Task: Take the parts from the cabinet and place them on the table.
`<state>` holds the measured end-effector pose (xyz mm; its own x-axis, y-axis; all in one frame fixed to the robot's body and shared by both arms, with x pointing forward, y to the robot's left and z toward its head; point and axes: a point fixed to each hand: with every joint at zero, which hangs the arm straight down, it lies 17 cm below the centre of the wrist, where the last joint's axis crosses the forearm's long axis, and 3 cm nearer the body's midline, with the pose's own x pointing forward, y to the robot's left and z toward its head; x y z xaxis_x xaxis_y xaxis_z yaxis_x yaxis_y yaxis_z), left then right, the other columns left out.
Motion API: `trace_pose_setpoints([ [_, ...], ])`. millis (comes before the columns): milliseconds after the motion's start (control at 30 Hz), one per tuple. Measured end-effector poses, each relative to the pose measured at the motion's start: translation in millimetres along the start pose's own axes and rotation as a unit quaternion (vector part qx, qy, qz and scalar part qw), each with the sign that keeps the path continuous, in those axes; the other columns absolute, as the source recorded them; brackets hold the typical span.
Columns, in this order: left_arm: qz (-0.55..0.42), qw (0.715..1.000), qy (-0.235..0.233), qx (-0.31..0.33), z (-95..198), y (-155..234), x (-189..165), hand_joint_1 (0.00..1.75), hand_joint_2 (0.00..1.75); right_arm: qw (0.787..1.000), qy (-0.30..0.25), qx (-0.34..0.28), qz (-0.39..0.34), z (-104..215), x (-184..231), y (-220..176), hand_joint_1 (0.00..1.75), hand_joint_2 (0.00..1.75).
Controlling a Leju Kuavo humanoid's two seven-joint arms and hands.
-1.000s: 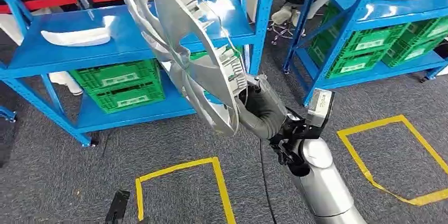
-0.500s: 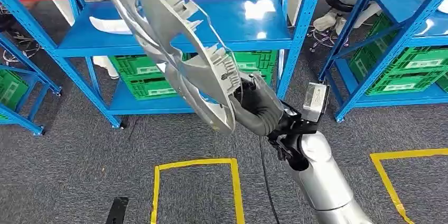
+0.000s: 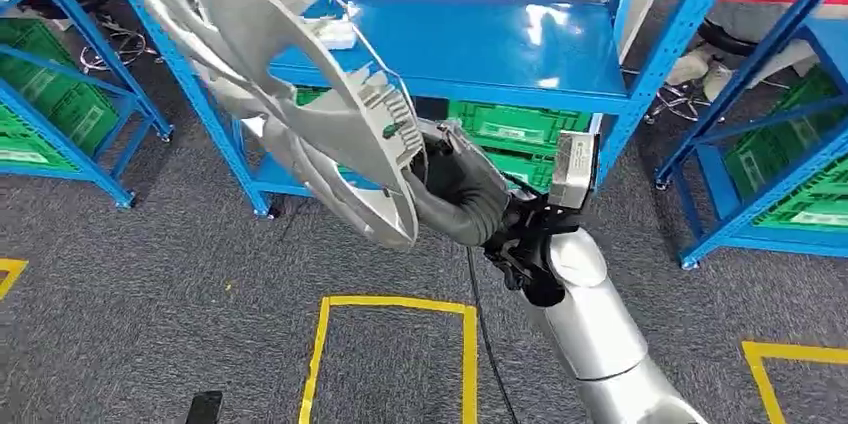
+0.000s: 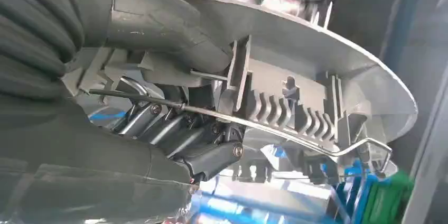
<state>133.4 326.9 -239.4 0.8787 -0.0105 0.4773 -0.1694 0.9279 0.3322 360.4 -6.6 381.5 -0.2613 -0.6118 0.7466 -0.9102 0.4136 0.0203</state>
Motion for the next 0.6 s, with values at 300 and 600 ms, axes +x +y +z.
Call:
trace_pose_setpoints([
  [300, 0.002, 0.998, -0.04, -0.043, 4, -27, 37, 0.0, 1.75, 1.0, 0.004, -0.01, 0.017, 17, 0, -17, 1.75, 1.75],
  [600, -0.012, 0.996, -0.074, -0.045, -9, -25, 71, 0.0, 1.75, 0.998, 0.016, -0.039, 0.041, 27, -8, -27, 1.75, 1.75],
])
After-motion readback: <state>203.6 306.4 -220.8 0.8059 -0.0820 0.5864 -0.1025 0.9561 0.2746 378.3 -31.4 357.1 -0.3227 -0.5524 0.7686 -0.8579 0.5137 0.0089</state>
